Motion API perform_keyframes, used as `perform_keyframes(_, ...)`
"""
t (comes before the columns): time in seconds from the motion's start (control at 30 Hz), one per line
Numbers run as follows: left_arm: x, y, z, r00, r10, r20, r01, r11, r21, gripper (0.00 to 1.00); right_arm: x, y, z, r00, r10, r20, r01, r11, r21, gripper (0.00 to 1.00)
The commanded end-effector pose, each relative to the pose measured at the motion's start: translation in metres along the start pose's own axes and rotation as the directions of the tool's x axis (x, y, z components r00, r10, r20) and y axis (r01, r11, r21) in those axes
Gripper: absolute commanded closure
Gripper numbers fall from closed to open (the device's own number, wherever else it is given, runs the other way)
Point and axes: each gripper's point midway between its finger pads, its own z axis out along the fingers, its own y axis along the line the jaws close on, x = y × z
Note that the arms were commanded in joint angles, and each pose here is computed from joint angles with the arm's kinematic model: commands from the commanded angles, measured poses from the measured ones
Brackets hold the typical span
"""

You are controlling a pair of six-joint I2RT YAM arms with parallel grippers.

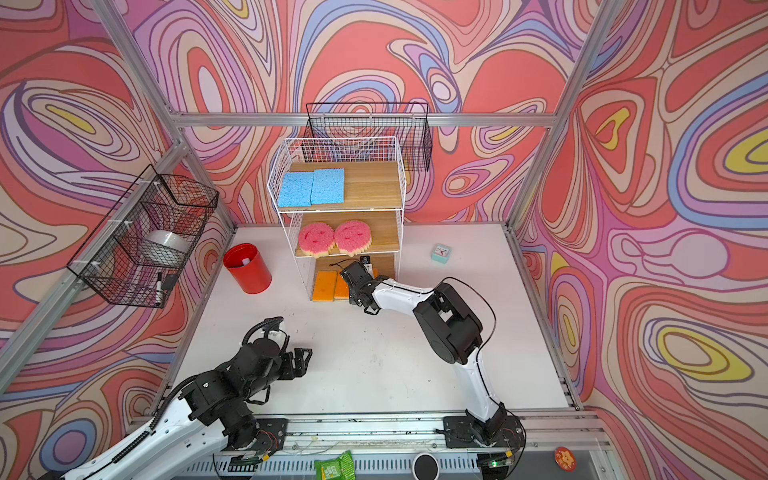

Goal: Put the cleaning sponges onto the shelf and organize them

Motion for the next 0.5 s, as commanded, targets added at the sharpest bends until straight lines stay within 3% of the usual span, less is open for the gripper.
perform_keyframes(0.0,-0.001,0.006,-0.002,1.000,-0.007,0.006,0.007,1.000,-0.024,0.13,-0.001,0.006,0.006,1.000,-0.021,-0.007,0.021,1.000,-0.019,0.22)
perform_keyframes(0.47,0.000,0.008,-0.002,1.000,-0.010,0.008,0.011,0.999,-0.031,0.13,-0.001,0.018,0.007,0.996,-0.083,-0.010,0.082,0.993,-0.081,0.21)
